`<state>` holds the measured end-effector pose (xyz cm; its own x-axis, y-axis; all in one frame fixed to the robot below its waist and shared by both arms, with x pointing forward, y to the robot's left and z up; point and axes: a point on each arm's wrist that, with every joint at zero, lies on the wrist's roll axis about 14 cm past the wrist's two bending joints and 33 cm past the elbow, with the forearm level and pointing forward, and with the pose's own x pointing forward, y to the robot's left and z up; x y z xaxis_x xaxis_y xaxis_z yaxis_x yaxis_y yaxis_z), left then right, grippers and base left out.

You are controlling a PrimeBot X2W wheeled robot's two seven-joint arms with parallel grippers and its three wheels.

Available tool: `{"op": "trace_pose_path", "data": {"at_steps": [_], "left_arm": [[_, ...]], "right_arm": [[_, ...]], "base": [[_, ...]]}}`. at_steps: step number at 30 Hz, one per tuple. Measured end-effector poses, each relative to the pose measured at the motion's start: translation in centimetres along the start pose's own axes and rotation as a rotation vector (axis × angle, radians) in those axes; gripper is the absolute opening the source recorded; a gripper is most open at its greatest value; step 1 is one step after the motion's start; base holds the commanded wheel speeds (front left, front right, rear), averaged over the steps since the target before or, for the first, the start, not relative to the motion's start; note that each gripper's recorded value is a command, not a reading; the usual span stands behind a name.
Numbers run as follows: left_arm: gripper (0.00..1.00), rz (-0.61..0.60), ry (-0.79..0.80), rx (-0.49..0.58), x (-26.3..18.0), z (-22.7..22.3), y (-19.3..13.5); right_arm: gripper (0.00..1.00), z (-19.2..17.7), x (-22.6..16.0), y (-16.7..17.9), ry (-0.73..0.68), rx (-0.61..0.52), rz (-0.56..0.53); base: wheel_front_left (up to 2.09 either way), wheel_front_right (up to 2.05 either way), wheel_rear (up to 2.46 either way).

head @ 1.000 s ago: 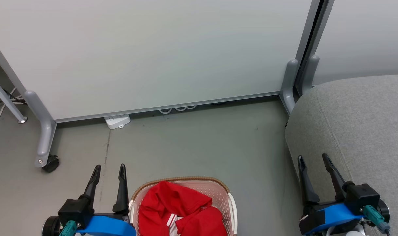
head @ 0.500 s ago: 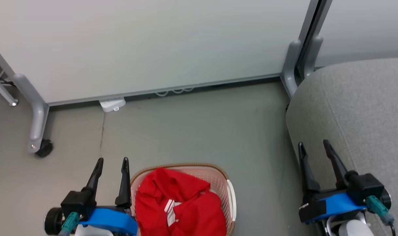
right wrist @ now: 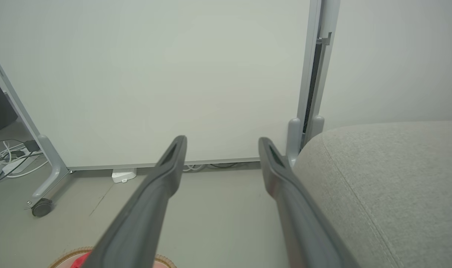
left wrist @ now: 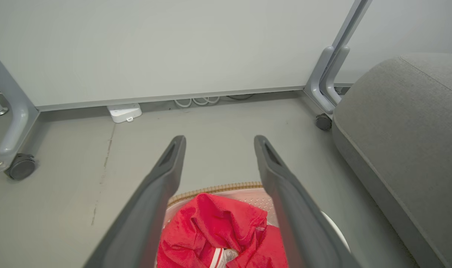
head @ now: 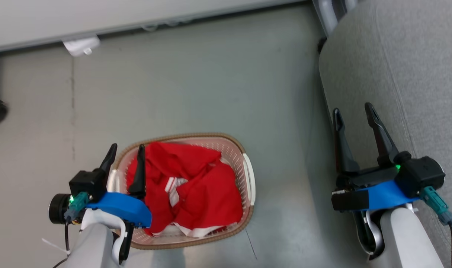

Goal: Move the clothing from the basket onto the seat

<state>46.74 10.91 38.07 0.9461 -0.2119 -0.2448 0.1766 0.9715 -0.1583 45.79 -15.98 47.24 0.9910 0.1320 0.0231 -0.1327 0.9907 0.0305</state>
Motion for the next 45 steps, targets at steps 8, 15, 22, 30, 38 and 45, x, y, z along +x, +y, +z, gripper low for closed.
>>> {"op": "trace_pose_path", "data": {"at_steps": [8, 15, 22, 30, 38, 45], "left_arm": [[1.00, -0.004, 0.228, -0.041, 3.8, -8.5, 0.4], [1.00, 0.060, 0.391, -0.109, 5.3, -15.1, 1.3], [1.00, 0.090, 0.484, -0.145, 6.2, -19.6, 1.5], [1.00, 0.156, 0.515, -0.116, 7.7, -22.3, 3.3], [1.00, 0.208, 0.519, -0.113, 8.4, -23.6, 5.0], [0.33, 0.169, 0.538, -0.152, 9.2, -24.8, 3.6]], "right_arm": [[1.00, -4.8, 0.7, -1.8, 0.103, 0.005, -0.039], [1.00, -8.0, -0.3, -3.6, 0.187, 0.007, -0.086], [1.00, -9.8, -1.4, -5.5, 0.239, 0.005, -0.142], [1.00, -12.0, -1.9, -5.9, 0.296, 0.003, -0.153], [1.00, -13.6, -1.8, -5.6, 0.327, 0.011, -0.141], [1.00, -14.6, -1.9, -5.5, 0.349, 0.015, -0.138]], "base": [[0.00, 0.00, 0.00], [0.00, 0.00, 0.00], [0.00, 0.00, 0.00], [0.00, 0.00, 0.00], [0.00, 0.00, 0.00], [0.00, 0.00, 0.00]]}}
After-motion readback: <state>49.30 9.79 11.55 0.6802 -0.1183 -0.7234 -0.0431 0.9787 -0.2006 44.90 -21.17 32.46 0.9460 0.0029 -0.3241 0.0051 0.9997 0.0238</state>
